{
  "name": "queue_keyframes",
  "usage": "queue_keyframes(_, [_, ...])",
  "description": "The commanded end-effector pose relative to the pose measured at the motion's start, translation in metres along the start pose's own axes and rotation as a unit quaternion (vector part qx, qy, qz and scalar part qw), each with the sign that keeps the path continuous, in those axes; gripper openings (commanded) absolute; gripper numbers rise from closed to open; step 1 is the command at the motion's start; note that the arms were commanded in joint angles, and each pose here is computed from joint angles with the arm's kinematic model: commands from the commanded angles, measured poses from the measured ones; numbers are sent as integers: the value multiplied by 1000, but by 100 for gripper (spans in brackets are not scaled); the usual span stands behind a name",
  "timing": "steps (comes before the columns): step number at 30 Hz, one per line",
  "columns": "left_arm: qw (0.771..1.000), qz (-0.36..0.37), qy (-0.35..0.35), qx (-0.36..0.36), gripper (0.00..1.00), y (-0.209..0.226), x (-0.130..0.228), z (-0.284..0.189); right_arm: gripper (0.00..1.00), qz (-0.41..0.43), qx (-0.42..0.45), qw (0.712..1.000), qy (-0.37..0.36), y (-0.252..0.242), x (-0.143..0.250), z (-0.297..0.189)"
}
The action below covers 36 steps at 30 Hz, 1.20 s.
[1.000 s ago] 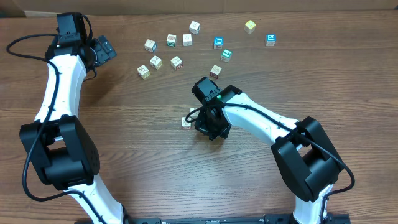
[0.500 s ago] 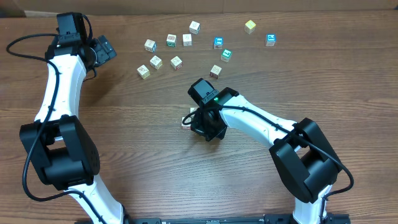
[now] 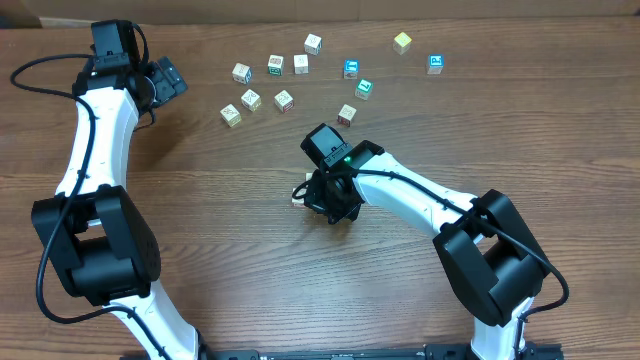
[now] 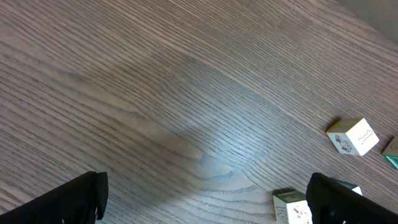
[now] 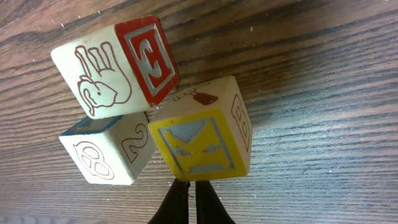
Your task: Form a circle
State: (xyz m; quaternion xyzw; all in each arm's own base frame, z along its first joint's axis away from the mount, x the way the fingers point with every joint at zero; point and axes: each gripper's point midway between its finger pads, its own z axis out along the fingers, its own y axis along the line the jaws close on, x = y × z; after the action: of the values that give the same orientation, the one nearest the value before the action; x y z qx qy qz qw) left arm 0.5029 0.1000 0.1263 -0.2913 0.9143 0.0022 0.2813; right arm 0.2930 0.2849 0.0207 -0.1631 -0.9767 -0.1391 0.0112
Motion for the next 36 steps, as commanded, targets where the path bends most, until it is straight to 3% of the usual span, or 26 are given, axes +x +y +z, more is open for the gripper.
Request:
queue_keyframes(1, [1000,1,-10,7,100,-6,-6,-7,4,0,5,1000,0,-2,0,4])
queue_keyframes(14, [1000,1,-10,7,100,-6,-5,-7,4,-1,0,1000,4,0,2,4])
queue_keyframes(20, [1000,1,-10,7,100,-6,-6,-7,4,-51,-6,998,20,11,5,-14])
queue_keyframes(30, [1000,1,-10,7,100,-6,-5,-7,5,-100,68,990,-67,-11,-50,-54])
queue_keyframes(33, [1000,1,-10,7,99,-6,-5,-7,13,-123,80,986,-76,-20,-63,-57])
queue_keyframes(36, [1000,1,-10,7,99,-6,-5,-7,27,-139,81,984,-78,-24,-70,-59])
